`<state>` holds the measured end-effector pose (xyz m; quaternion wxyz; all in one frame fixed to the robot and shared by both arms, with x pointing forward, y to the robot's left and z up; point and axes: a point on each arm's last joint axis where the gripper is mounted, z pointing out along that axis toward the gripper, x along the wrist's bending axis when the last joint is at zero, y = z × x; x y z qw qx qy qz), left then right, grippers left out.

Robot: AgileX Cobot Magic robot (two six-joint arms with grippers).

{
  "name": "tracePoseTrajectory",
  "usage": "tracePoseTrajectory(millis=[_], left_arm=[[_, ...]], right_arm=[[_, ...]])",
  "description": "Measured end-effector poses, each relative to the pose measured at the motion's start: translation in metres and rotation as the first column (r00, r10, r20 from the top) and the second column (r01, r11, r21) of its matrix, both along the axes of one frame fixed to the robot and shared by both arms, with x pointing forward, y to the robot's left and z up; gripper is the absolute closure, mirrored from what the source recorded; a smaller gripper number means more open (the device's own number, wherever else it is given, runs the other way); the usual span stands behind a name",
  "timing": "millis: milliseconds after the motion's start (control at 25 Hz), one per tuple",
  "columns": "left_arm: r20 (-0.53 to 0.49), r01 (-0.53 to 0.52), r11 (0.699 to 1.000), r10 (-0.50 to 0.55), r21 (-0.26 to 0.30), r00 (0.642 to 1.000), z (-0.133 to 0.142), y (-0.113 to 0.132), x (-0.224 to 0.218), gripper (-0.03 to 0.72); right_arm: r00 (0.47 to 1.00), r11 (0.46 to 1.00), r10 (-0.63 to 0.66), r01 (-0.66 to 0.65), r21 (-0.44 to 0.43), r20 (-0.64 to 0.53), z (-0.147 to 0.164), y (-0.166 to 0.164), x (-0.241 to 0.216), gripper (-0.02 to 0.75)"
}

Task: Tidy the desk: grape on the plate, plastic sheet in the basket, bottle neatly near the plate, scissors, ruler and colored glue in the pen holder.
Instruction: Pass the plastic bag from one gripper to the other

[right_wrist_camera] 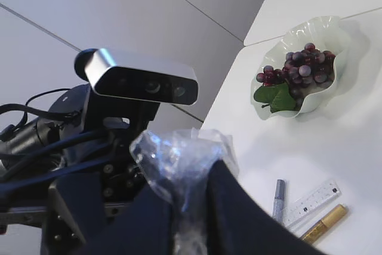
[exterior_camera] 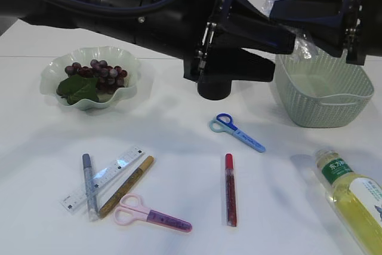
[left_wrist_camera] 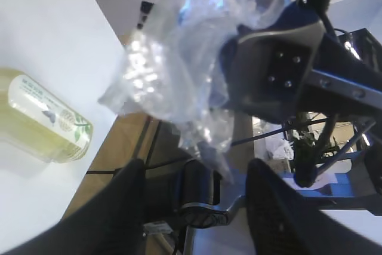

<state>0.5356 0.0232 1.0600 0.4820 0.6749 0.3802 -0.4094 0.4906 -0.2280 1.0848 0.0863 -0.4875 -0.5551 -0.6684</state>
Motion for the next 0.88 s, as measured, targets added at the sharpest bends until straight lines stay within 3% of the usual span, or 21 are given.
tracePoseTrajectory(millis=[160, 320, 440, 560, 680, 760, 880], left_arm=[[0.001, -0.009, 0.996, 0.009, 0.09, 1.0, -0.007, 0.013, 0.007, 0.288], [0.056, 0.001, 0.951, -0.019, 0.308, 0.998, -0.014, 0.029, 0.016, 0.287], [0.122, -0.021, 0.861, -0.048, 0.509, 0.991, -0.01, 0.042, 0.025, 0.287], [0.208, -0.123, 0.734, -0.026, 0.668, 0.978, 0.002, 0.057, 0.038, 0.287], [0.279, -0.265, 0.612, 0.076, 0.745, 0.957, 0.018, 0.068, 0.051, 0.287], [0.319, -0.341, 0.544, 0.137, 0.767, 0.938, 0.027, 0.074, 0.056, 0.288], [0.36, -0.403, 0.466, 0.182, 0.788, 0.915, 0.031, 0.081, 0.061, 0.297]], right_arm=[[1.0, 1.0, 0.005, -0.005, -0.01, 0.0, -0.001, 0.0, 0.0, 0.637], [1.0, 0.999, 0.017, -0.017, -0.035, -0.001, -0.003, 0.001, -0.001, 0.637], [1.0, 0.999, 0.019, -0.019, -0.045, -0.001, -0.003, 0.001, -0.001, 0.637], [1.0, 0.998, 0.015, -0.016, -0.056, -0.003, -0.004, 0.0, -0.001, 0.637], [1.0, 0.995, -0.001, 0.0, -0.096, -0.011, -0.007, -0.001, 0.0, 0.638], [1.0, 0.993, -0.024, 0.022, -0.116, -0.015, -0.007, -0.003, 0.002, 0.638], [0.999, 0.98, -0.052, 0.049, -0.191, -0.011, -0.008, -0.005, 0.006, 0.638]])
